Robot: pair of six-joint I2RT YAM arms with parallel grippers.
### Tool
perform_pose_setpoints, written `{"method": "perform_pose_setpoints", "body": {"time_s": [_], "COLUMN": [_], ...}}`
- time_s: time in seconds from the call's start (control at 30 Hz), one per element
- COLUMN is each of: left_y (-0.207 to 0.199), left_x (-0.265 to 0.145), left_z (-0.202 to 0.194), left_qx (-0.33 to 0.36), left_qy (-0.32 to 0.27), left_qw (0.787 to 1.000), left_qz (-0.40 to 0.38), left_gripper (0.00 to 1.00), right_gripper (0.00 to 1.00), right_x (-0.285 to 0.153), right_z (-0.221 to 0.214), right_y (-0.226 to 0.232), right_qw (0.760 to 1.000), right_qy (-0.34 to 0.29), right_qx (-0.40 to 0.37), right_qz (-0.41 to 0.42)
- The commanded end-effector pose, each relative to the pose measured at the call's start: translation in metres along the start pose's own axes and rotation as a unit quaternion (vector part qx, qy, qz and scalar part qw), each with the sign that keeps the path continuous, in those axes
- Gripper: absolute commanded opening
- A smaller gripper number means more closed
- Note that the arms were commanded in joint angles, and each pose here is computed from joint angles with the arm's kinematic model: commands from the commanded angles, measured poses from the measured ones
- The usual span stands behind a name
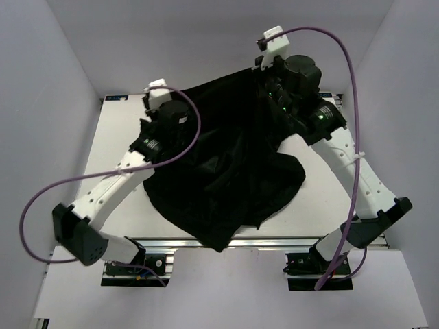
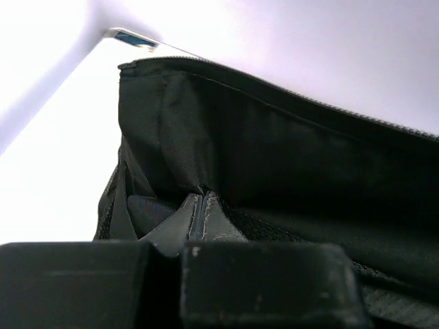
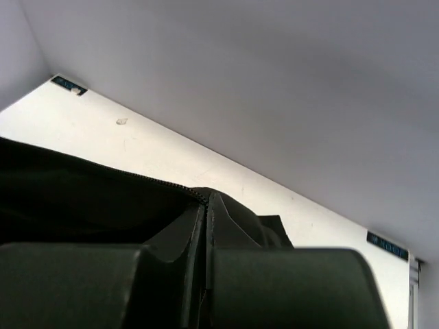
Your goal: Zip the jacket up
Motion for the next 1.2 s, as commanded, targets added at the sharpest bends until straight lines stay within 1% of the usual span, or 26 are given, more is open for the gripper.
{"method": "perform_pose_setpoints", "body": {"time_s": [0.0,0.1,0.2,0.23,0.27,0.3,0.33,0.4,0.47,0.5,0.53,0.57,0.6,0.63,0.7,0.77,0.8,0.83,0.87,0.9,0.93,0.97,1.03,1.07,1.1,1.17], "left_y": [0.061,0.09,0.106,0.109,0.11,0.111,0.111,0.112,0.111,0.114,0.113,0.113,0.115,0.113,0.109,0.099,0.098,0.089,0.081,0.079,0.072,0.065,0.037,0.025,0.002,-0.019], "left_x": [-0.018,-0.036,-0.044,-0.044,-0.044,-0.042,-0.04,-0.033,-0.028,-0.023,-0.022,-0.021,-0.022,-0.02,-0.022,-0.019,-0.02,-0.02,-0.017,-0.019,-0.019,-0.018,-0.014,-0.015,-0.017,-0.019], "left_z": [0.006,0.012,0.014,0.011,0.007,0.003,0.0,-0.013,-0.018,-0.026,-0.029,-0.032,-0.03,-0.032,-0.027,-0.028,-0.026,-0.012,-0.016,-0.013,-0.003,-0.002,-0.006,-0.008,-0.014,-0.025], "left_qx": [-0.033,-0.052,-0.069,-0.068,-0.07,-0.066,-0.066,-0.055,-0.054,-0.046,-0.046,-0.043,-0.043,-0.036,-0.021,0.006,0.041,0.036,0.055,0.073,0.07,0.084,0.128,0.139,0.147,0.151], "left_qy": [-0.039,-0.053,-0.063,-0.063,-0.063,-0.06,-0.059,-0.046,-0.034,-0.023,-0.014,-0.006,0.0,0.006,0.025,0.057,0.076,0.078,0.099,0.109,0.108,0.114,0.135,0.144,0.16,0.177], "left_qw": [0.99,0.983,0.976,0.975,0.975,0.975,0.975,0.974,0.973,0.971,0.97,0.97,0.968,0.968,0.97,0.973,0.972,0.975,0.975,0.974,0.977,0.978,0.981,0.98,0.974,0.963], "left_qz": [0.128,0.17,0.196,0.2,0.203,0.205,0.206,0.216,0.223,0.235,0.237,0.241,0.246,0.249,0.242,0.225,0.218,0.205,0.191,0.186,0.172,0.153,0.053,0.011,-0.065,-0.139], "left_gripper": [0.0,0.0,0.0,0.0,0.0,0.0,0.0,0.0,0.0,0.0,0.0,0.06,0.26,0.48,0.97,0.98,0.98,0.98,0.98,0.98,0.98,0.98,0.98,0.98,0.98,0.98], "right_gripper": [0.0,0.0,0.0,0.0,0.0,0.0,0.0,0.0,0.0,0.14,0.35,0.62,0.89,0.89,0.89,0.89,0.89,0.89,0.89,0.89,0.89,0.89,0.89,0.89,0.89,0.89], "right_x": [0.032,0.046,0.049,0.047,0.047,0.041,0.036,0.022,0.009,-0.002,-0.009,-0.015,-0.026,-0.03,-0.042,-0.054,-0.064,-0.077,-0.086,-0.098,-0.108,-0.123,-0.142,-0.156,-0.164,-0.174], "right_z": [0.006,-0.016,-0.067,-0.079,-0.091,-0.121,-0.131,-0.152,-0.157,-0.158,-0.157,-0.157,-0.156,-0.157,-0.155,-0.173,-0.175,-0.193,-0.205,-0.209,-0.218,-0.243,-0.257,-0.281,-0.29,-0.309], "right_y": [0.005,0.022,0.049,0.065,0.073,0.085,0.097,0.112,0.121,0.122,0.126,0.126,0.123,0.119,0.109,0.089,0.079,0.065,0.059,0.054,0.048,0.05,0.054,0.059,0.062,0.076], "right_qw": [0.997,0.995,0.986,0.981,0.98,0.974,0.971,0.966,0.963,0.96,0.955,0.953,0.952,0.955,0.96,0.962,0.962,0.955,0.947,0.937,0.93,0.912,0.889,0.871,0.863,0.84], "right_qy": [-0.041,-0.014,0.051,0.059,0.067,0.098,0.108,0.111,0.106,0.101,0.099,0.102,0.112,0.121,0.141,0.203,0.219,0.265,0.291,0.301,0.316,0.358,0.38,0.417,0.427,0.456], "right_qx": [-0.068,-0.084,-0.083,-0.07,-0.057,-0.045,-0.024,0.009,0.028,0.033,0.039,0.041,0.045,0.049,0.085,0.118,0.128,0.128,0.137,0.175,0.184,0.191,0.246,0.249,0.26,0.289], "right_qz": [0.017,0.061,0.133,0.172,0.181,0.198,0.21,0.232,0.247,0.257,0.276,0.281,0.282,0.268,0.227,0.136,0.102,0.046,0.019,-0.014,-0.042,-0.055,-0.072,-0.075,-0.076,-0.064]}}
Point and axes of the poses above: each gripper's point midway between its finger pads, its own x axis out along the fingers, its own y axis along the line the jaws close on, z = x × y, the point moved 4 cm from there along -x, back along the fingers, and after that the axes turned 5 degrees about -x, right-handed, at the moved point
